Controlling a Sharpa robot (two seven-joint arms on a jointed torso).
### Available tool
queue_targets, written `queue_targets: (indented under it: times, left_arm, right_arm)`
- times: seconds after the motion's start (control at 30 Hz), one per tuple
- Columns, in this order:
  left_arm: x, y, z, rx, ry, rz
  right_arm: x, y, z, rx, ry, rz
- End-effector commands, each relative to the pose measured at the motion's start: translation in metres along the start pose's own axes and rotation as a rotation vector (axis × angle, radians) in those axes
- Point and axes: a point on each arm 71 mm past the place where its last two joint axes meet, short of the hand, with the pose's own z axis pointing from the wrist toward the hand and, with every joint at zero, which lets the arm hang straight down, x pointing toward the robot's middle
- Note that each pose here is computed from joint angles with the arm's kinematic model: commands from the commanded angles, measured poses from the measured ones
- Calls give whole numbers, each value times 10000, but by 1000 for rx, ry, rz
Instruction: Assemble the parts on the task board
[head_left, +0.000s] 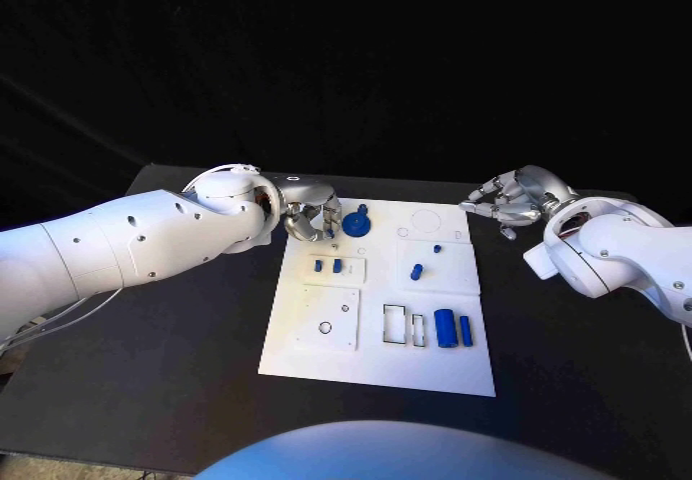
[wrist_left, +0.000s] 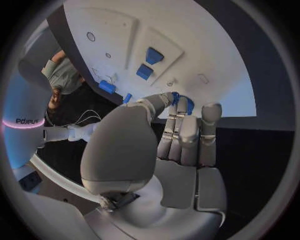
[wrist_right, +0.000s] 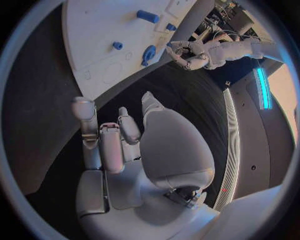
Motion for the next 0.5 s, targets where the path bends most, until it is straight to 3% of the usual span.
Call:
queue_targets:
  times: [0.03,0.5]
  left_arm:
    - [23,-2,4,0,26,-22]
    - [55,-42,41,8,35,-18]
  right_arm:
    - [6,5,1,-6,2,-9]
    - [3,9,-3,-10,-4,-5]
